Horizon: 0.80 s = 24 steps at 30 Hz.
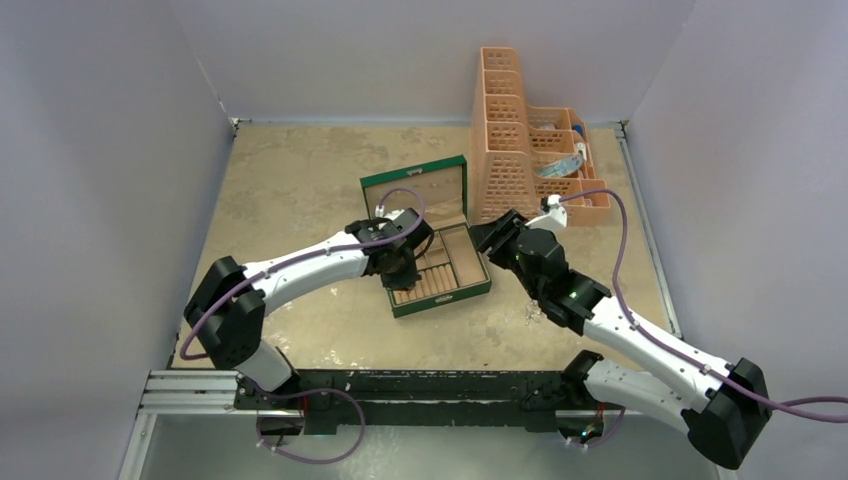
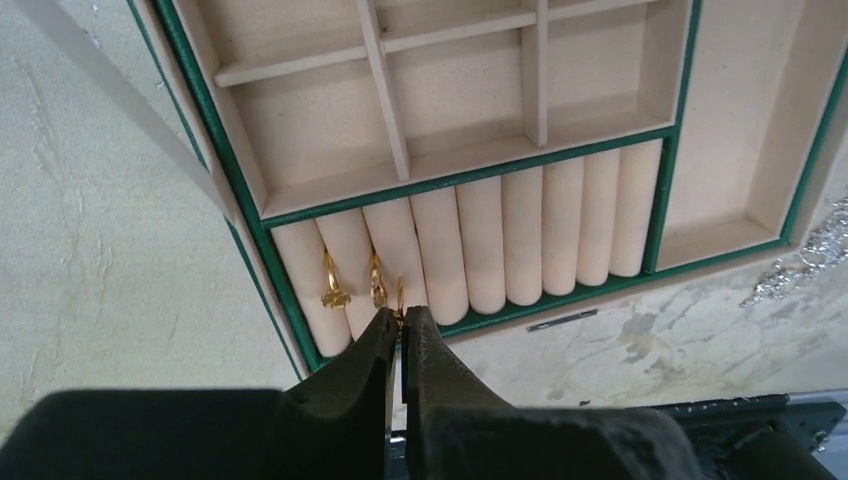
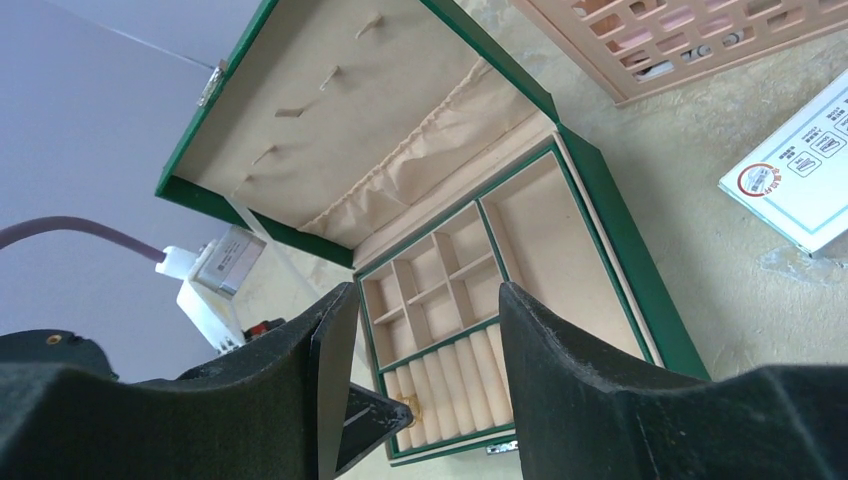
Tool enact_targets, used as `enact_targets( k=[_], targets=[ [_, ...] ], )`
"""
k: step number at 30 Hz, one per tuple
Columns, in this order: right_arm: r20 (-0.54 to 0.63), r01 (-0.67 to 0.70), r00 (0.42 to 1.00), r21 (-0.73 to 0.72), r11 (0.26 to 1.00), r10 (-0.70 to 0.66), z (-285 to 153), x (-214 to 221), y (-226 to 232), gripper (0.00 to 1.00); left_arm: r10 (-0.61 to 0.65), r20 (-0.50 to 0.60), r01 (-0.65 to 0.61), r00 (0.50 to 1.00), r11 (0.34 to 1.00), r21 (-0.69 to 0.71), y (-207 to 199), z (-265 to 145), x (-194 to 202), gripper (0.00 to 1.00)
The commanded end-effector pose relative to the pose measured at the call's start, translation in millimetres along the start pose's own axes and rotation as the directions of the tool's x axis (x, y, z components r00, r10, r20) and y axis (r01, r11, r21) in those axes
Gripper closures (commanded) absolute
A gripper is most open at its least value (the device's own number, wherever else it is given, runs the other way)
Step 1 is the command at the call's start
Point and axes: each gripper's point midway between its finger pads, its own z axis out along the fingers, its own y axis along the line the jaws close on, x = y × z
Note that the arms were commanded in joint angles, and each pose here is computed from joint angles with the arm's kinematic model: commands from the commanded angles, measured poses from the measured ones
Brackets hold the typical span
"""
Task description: Organize the mixed jewelry
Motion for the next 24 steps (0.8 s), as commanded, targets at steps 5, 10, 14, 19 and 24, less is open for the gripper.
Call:
enact_targets(
  k=[5, 10, 14, 19, 24],
  targets=[
    [0.025, -0.026, 0.999, 0.017, 1.000, 0.025, 2, -3, -3, 0.44, -0.006, 0.058, 0.003, 0.998, 0.998, 0.059, -26, -2, -17, 1.00],
    [0.019, -0.026, 1.000, 0.017, 1.000, 0.025, 3, 0, -4, 0.44, -0.016, 0.064, 0.013, 0.998, 0.998, 0.057, -27, -2, -19, 1.00],
    [0.016, -0.025, 1.000, 0.019, 1.000, 0.025, 3, 0, -4, 0.44, -0.027, 0.059, 0.026, 0.998, 0.999, 0.032, -22, 3, -17, 1.00],
    [0.013, -0.024, 1.000, 0.022, 0.999, 0.024, 3, 2, -6, 0.44, -0.039, 0.055, 0.039, 0.998, 0.999, -0.003, -16, 11, -14, 1.00],
    [0.008, -0.026, 1.000, 0.021, 0.999, 0.025, 2, 3, -7, 0.44, -0.044, 0.053, 0.044, 0.998, 0.999, -0.006, -15, 20, -12, 1.00]
  ],
)
